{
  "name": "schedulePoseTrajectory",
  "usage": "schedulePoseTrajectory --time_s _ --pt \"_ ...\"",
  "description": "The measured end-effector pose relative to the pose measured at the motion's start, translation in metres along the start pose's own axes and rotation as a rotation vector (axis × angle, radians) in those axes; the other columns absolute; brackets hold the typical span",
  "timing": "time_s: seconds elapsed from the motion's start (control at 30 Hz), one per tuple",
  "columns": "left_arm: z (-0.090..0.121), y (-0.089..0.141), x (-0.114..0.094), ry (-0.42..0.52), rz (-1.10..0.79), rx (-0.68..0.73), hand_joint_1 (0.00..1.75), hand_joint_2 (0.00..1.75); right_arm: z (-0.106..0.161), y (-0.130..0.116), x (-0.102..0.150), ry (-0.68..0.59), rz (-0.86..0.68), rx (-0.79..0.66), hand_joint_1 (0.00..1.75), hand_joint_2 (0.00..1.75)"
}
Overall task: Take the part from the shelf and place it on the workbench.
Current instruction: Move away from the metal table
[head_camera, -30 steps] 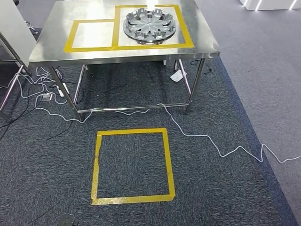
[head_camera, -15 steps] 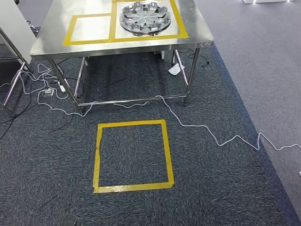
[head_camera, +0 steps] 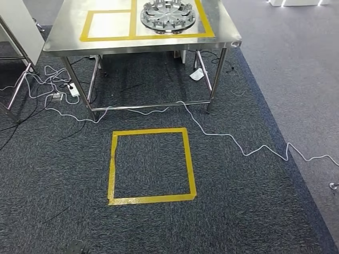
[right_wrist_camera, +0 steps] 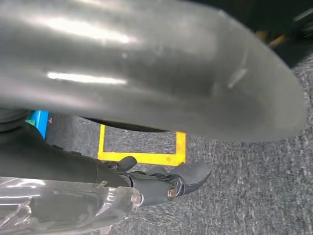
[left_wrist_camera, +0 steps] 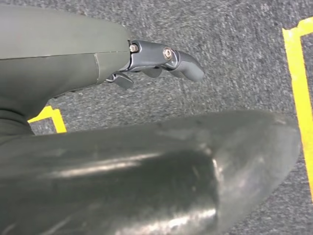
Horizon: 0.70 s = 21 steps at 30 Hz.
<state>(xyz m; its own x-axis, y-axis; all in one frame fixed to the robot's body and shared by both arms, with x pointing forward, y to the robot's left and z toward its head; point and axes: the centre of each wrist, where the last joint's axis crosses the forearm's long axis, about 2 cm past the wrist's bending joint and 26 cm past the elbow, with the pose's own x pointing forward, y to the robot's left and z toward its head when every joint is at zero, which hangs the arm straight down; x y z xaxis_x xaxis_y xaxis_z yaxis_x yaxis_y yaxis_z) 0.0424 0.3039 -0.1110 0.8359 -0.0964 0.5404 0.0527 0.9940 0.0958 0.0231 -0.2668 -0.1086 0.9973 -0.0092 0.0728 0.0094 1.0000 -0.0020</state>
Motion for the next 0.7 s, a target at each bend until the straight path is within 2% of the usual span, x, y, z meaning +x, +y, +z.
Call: schedulePoseTrajectory --time_s 0.7 --pt "-0.0011 0.0008 0.0021 0.007 -0.007 0.013 0.0 0.0 -0.0009 0.002 0.0002 0.047 0.135 0.031 0.0 0.0"
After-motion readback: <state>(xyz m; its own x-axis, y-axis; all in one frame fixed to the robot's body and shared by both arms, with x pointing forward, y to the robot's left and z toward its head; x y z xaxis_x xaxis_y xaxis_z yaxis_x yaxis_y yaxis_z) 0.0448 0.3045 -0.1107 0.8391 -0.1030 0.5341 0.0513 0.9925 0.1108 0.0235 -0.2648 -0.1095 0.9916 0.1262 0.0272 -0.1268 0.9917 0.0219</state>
